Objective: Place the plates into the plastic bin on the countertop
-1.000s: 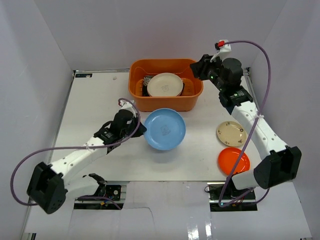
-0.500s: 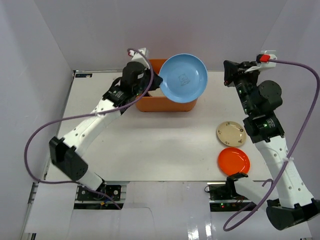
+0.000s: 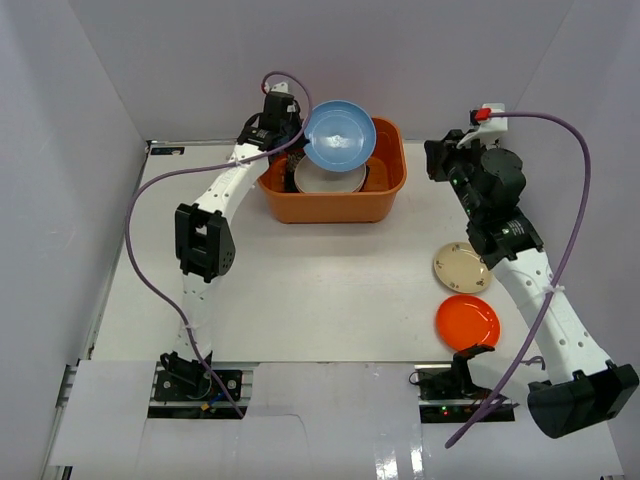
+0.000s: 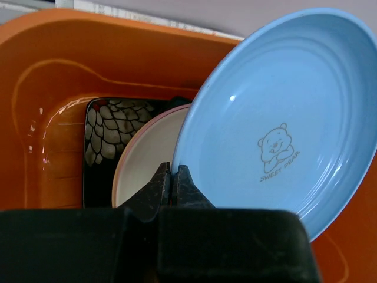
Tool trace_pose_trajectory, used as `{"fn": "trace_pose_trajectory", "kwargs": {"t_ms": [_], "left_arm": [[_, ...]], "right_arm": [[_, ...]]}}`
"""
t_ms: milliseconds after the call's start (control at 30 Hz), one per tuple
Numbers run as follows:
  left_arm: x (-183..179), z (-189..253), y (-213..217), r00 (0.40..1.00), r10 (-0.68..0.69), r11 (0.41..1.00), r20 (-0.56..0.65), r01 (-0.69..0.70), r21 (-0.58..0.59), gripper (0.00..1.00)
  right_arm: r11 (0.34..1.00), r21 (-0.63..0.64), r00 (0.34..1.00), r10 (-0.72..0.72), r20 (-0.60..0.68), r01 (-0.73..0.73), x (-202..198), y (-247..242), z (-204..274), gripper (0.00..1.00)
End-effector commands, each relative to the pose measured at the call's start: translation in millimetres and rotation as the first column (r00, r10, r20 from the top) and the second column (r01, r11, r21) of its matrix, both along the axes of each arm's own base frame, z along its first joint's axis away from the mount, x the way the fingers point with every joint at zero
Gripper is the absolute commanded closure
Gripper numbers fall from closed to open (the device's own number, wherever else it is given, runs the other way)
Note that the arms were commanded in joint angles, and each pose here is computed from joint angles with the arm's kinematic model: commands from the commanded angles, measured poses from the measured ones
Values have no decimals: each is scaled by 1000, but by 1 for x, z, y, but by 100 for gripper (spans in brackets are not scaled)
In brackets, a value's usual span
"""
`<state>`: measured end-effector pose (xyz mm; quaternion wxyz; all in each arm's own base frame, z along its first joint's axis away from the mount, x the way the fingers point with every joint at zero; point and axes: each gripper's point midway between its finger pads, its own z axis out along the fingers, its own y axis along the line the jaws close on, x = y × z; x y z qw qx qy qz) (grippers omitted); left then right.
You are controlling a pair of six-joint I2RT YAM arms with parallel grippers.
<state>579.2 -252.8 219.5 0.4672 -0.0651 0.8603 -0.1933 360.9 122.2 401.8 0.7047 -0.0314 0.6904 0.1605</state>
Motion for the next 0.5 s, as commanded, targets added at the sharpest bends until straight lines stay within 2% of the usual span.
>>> {"fn": "trace_pose_trajectory", "kwargs": {"t_ms": [0,100,133,167,267,300,367,400,433,467], "left_arm": [[-5,23,-8,999,-42,999,30,42,3,100],[-4,-1,-4,999,-41,999,-8,42,31,98],[-4,-5,-4,999,-41,999,-13,41,35,94],[-4,-9,-1,999,-36,999,-17,37,38,86],[-4,-8,-1,999,-46,999,-13,47,27,73],[-5,-6,-3,998,-54,998,-12,55,21,59],[-7,8,-7,996,-84,996,10,84,-4,37],[-7,25,-12,993,-113,993,43,115,-29,14],[-7,37,-15,990,-127,991,63,129,-42,2],[-9,55,-17,986,-137,988,95,143,-57,2]], "right_arm": [[1000,-17,1000,-7,-21,7,11,1,-12,80],[1000,-26,998,-15,-63,13,21,2,-27,78],[999,-30,996,-14,-84,11,26,4,-36,77],[999,-36,993,-21,-120,17,28,1,-47,77],[999,-26,987,-28,-159,24,33,-2,-61,75],[999,-24,985,-33,-172,29,35,-3,-66,74],[998,-23,978,-62,-201,59,39,-13,-79,70],[997,-23,972,-79,-219,76,41,-19,-87,70],[993,-8,963,-115,-244,116,45,-35,-96,69],[992,5,956,-119,-269,125,47,-42,-106,66]]}}
